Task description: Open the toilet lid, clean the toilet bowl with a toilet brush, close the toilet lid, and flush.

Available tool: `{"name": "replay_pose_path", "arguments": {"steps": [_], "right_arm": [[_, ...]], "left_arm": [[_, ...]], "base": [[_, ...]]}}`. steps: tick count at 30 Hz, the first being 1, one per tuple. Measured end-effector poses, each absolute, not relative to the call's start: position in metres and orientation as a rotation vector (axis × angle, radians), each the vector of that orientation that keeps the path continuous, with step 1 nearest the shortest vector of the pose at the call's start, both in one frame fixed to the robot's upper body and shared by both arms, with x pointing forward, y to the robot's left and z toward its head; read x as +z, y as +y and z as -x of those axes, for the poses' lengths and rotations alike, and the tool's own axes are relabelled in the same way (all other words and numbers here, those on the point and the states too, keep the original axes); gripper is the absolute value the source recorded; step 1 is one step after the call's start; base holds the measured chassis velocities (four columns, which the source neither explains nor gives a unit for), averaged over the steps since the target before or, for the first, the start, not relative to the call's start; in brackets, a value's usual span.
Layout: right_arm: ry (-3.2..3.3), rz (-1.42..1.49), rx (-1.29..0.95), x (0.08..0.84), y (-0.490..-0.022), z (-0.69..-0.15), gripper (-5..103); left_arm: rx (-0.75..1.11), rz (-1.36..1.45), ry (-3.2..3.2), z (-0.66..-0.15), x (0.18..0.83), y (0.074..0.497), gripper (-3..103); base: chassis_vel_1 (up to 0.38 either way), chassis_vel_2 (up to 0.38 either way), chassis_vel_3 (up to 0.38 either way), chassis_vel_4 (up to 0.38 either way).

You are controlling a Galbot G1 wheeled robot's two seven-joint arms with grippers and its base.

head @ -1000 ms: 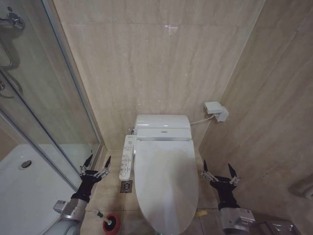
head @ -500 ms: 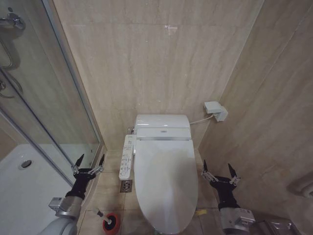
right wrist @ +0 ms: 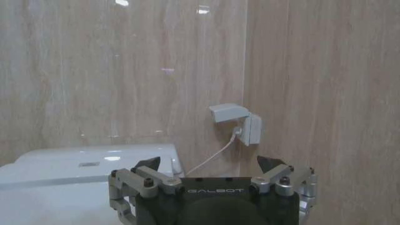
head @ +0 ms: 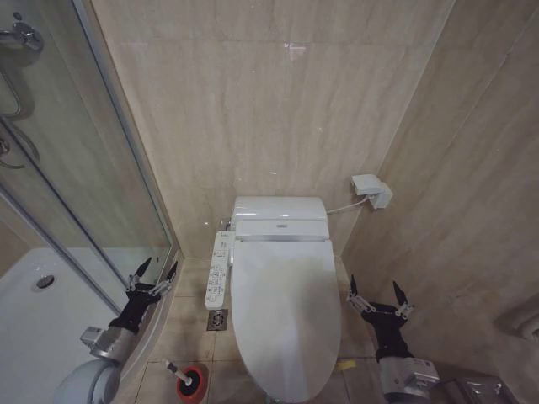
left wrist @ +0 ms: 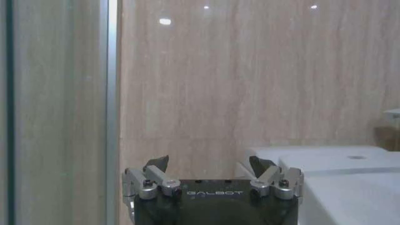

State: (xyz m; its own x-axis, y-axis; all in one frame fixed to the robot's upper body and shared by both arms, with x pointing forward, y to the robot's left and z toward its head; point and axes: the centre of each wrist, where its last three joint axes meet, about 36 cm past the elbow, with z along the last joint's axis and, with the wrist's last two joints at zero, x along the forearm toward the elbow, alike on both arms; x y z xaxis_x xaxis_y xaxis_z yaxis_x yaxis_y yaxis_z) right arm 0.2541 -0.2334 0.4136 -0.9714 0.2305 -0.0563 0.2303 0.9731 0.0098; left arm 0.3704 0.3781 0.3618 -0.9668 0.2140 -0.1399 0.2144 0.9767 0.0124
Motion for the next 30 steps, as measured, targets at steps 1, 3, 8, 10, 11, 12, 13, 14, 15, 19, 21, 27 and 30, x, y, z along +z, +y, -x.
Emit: {"name": "replay_pose_path", "arguments": {"steps": [1,3,8,10,11,12,13,14,15,19,21,27,30], "right_arm": [[3.064,-0.358,0.005,0.414,-0.233,-0.254,100],[3.064,-0.358,0.005,0.414,-0.233,-0.254,100],[3.064,-0.358,0.005,0.414,-0.233,-0.254,100],[3.064,-0.358,0.005,0.414,-0.233,-0.254,100],[3.064,-0.358,0.005,0.414,-0.233,-0.254,100],[3.064,-0.358,0.005,0.414,-0.233,-0.254,100],[3.064,-0.358,0.005,0.414,-0.233,-0.254,100],[3.064,-0.358,0.005,0.414,-0.233,-0.254,100],[3.064,-0.358,0.005,0.414,-0.233,-0.254,100],[3.064,-0.358,0.005,0.414,-0.233,-0.254,100],[3.064,-0.358,0.005,0.414,-0.233,-0.254,100],[3.064,-0.358,0.005,0.414,-0.233,-0.254,100],[3.064,-0.358,0.005,0.414,-0.233,-0.254,100]], "left_arm": [[0.005,-0.325,2.985,-0.376,0.361,0.385,83],[0.008,-0.324,2.992,-0.384,0.360,0.394,86],[0.023,-0.358,2.992,-0.399,0.356,0.412,86],[0.021,-0.365,2.992,-0.402,0.354,0.414,86],[0.015,-0.370,2.986,-0.406,0.353,0.417,86],[0.015,-0.370,2.986,-0.406,0.353,0.417,86],[-0.002,-0.371,2.977,-0.411,0.351,0.418,86],[-0.014,-0.368,2.973,-0.413,0.350,0.418,86],[-0.031,-0.362,2.969,-0.417,0.349,0.418,86],[-0.068,-0.337,2.955,-0.428,0.346,0.416,86],[-0.084,-0.312,2.950,-0.438,0.343,0.416,86],[-0.099,-0.268,2.947,-0.458,0.336,0.422,88],[-0.108,-0.253,2.954,-0.471,0.330,0.424,88]], "base": [[0.000,0.000,0.000,0.000],[0.000,0.000,0.000,0.000],[0.000,0.000,0.000,0.000],[0.000,0.000,0.000,0.000],[0.000,0.000,0.000,0.000],[0.000,0.000,0.000,0.000],[0.000,0.000,0.000,0.000],[0.000,0.000,0.000,0.000],[0.000,0.000,0.000,0.000],[0.000,0.000,0.000,0.000],[0.000,0.000,0.000,0.000],[0.000,0.000,0.000,0.000],[0.000,0.000,0.000,0.000]]}}
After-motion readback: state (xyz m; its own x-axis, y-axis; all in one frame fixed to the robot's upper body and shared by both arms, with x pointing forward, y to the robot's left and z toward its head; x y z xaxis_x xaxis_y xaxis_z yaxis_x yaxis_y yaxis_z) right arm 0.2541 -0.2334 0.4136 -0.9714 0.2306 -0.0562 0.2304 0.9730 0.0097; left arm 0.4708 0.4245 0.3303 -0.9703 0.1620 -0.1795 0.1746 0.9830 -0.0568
